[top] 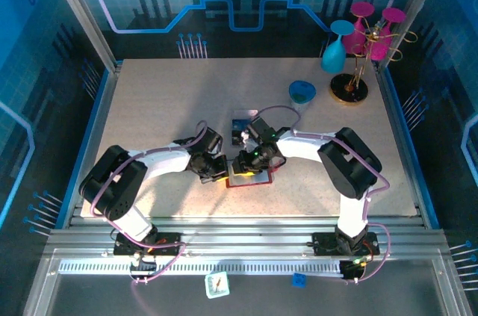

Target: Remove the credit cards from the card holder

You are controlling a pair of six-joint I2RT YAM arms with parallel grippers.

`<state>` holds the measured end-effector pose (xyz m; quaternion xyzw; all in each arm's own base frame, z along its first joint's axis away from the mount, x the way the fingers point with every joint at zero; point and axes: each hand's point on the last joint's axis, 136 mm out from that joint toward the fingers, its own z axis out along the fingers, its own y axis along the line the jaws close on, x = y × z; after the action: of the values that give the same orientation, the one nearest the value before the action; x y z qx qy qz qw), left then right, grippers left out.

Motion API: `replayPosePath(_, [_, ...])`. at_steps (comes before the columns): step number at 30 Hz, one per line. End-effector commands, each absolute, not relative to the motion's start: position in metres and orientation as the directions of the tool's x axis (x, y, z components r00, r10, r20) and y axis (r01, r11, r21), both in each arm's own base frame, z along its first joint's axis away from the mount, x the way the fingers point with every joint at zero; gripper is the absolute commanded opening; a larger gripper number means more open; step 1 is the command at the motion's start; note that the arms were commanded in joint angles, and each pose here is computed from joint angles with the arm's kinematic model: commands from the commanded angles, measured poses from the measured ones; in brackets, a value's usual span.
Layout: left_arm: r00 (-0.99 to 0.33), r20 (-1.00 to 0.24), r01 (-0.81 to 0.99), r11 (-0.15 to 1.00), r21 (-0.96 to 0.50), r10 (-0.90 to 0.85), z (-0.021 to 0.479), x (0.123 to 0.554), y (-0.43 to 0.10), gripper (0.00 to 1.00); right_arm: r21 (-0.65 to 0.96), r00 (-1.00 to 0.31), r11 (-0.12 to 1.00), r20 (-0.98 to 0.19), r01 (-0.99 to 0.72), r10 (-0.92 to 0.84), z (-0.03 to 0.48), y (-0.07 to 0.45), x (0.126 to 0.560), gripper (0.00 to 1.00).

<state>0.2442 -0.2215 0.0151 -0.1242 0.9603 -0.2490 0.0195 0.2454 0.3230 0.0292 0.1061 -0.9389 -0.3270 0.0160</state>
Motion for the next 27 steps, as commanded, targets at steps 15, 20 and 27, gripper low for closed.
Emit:
replayPosePath(15, [-0.963,0.023,-0.25,0.858,-0.449,-0.269,0.02,0.245,-0.218,0.0,0.832,-0.996,0.552,-0.012,-0.058,-0.087,0.028,0.302,0.246,0.32])
replayPosePath(20, [-0.954,-0.049,-0.23,0.83,-0.509,-0.295,0.05,0.26,-0.223,0.06,0.87,-0.998,0.493,0.006,-0.025,-0.062,0.023,0.301,0.248,0.3])
replayPosePath(27, [-0.948,-0.061,-0.212,0.761,-0.614,-0.313,0.069,0.27,-0.245,0.23,0.885,-0.998,0.466,0.02,-0.008,-0.053,0.02,0.301,0.247,0.29])
